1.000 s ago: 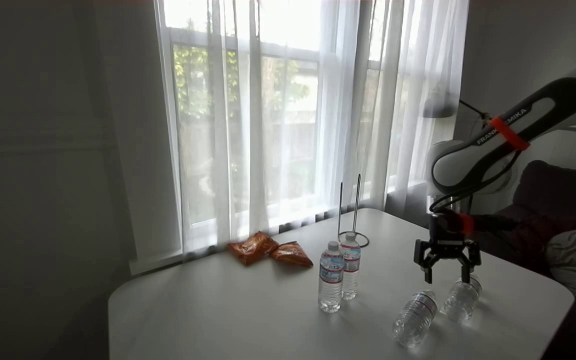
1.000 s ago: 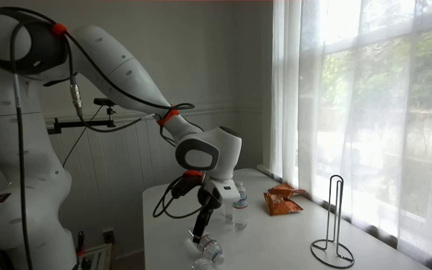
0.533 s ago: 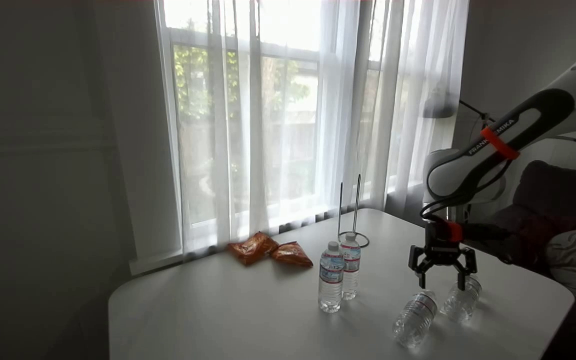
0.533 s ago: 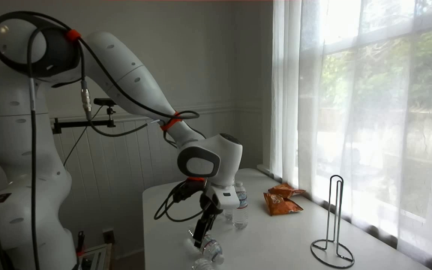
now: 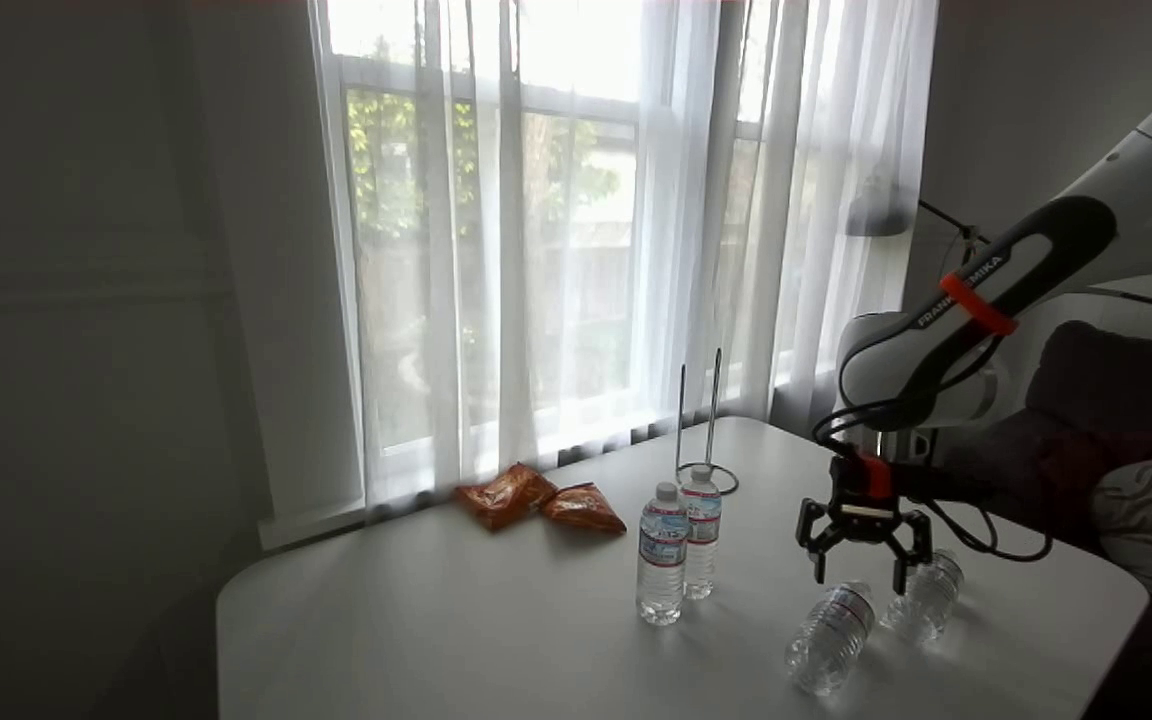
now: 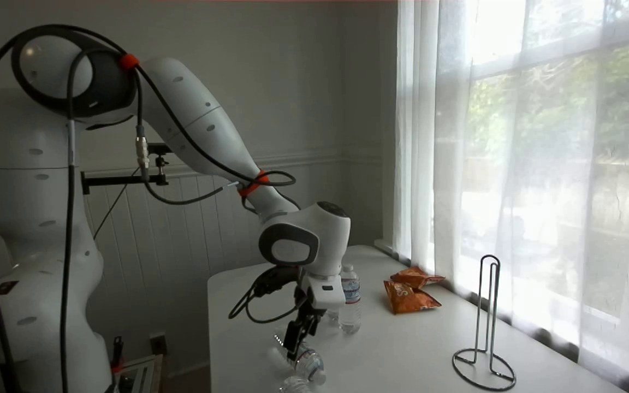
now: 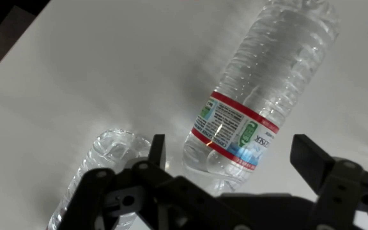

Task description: Pick up both water bottles laying on the table one by one and place them the right way up on the table

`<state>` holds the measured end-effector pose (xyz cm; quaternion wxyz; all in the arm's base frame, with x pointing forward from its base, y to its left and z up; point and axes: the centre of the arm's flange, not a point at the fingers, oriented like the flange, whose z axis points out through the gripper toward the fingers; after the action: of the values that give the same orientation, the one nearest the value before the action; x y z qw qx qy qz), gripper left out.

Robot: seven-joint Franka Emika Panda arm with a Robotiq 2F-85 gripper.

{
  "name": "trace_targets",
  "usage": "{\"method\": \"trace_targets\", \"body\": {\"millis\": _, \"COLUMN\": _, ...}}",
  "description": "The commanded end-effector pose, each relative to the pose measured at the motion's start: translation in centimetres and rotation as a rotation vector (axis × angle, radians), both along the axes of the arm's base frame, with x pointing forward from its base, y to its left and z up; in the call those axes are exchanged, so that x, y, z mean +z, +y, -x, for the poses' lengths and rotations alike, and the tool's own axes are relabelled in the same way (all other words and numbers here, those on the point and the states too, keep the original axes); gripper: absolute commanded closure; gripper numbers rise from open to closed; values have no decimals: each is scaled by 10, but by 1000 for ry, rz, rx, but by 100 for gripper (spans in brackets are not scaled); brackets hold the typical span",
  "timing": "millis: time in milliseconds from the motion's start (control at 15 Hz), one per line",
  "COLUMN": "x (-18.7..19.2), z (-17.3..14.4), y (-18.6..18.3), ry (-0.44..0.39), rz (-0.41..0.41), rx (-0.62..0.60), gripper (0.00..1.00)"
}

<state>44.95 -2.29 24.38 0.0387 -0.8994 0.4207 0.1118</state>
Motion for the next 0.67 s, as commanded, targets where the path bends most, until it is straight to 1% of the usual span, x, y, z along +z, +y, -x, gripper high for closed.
{"method": "trace_targets", "body": {"millis": 0, "x": -15, "z": 3, "y": 13, "ry": -15, "rz": 19, "rx": -65, "gripper": 0}}
{"method": "trace_targets", "body": {"millis": 600, "x": -31, "z": -4, "y": 18, "ry": -109, "rz": 63, "rx": -119, "gripper": 0}}
